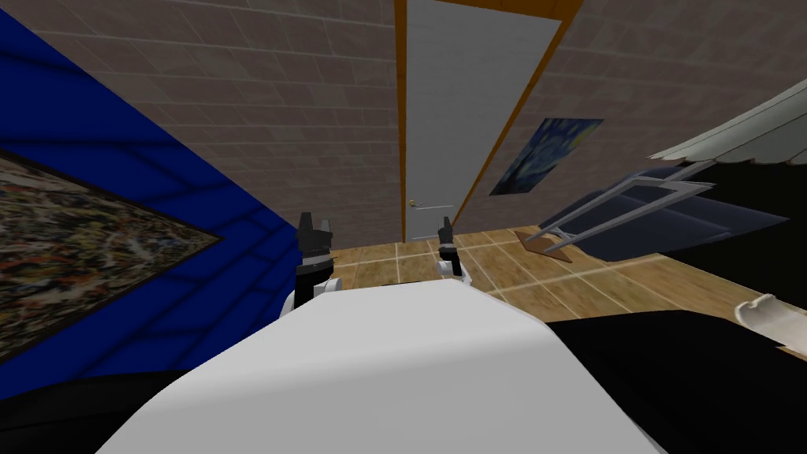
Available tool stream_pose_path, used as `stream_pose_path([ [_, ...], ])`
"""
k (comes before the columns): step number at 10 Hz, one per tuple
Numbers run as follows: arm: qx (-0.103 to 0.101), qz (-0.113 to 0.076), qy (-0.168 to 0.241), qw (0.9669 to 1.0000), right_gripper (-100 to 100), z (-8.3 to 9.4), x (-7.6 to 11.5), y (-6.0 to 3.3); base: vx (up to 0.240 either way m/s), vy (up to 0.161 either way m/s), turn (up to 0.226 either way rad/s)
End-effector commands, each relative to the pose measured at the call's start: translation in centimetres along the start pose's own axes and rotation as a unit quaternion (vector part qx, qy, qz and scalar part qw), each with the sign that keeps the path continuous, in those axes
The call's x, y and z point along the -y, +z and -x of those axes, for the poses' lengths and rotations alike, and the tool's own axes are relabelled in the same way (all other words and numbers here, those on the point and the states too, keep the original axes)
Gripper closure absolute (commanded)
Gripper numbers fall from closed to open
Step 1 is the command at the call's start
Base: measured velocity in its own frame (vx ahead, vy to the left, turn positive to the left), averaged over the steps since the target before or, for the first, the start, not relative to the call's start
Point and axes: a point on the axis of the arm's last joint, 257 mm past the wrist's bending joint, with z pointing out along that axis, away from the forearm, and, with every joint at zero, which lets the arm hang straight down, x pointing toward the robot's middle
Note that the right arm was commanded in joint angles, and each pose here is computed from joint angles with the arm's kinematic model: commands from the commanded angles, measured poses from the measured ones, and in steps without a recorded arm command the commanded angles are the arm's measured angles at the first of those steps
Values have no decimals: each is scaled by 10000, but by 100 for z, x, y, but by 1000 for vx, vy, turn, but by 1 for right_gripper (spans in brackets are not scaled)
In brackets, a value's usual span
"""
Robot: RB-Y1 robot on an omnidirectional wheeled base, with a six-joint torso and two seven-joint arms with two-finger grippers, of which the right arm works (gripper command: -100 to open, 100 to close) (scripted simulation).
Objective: Pull the door open
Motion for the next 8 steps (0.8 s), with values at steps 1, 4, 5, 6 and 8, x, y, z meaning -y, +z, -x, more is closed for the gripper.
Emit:
stream_pose_path([
  [1,0,-127,12,9999,-100,2,150,5,51,-19,79],
  [4,5,-326,33,9995,-100,15,372,2,87,-19,91],
  [5,10,-414,42,9991,-100,23,471,3,54,-9,66],
  [6,17,-462,56,9989,-100,31,534,21,74,-12,120],
  [8,24,-596,58,9982,-100,44,671,0,51,-15,53],
])
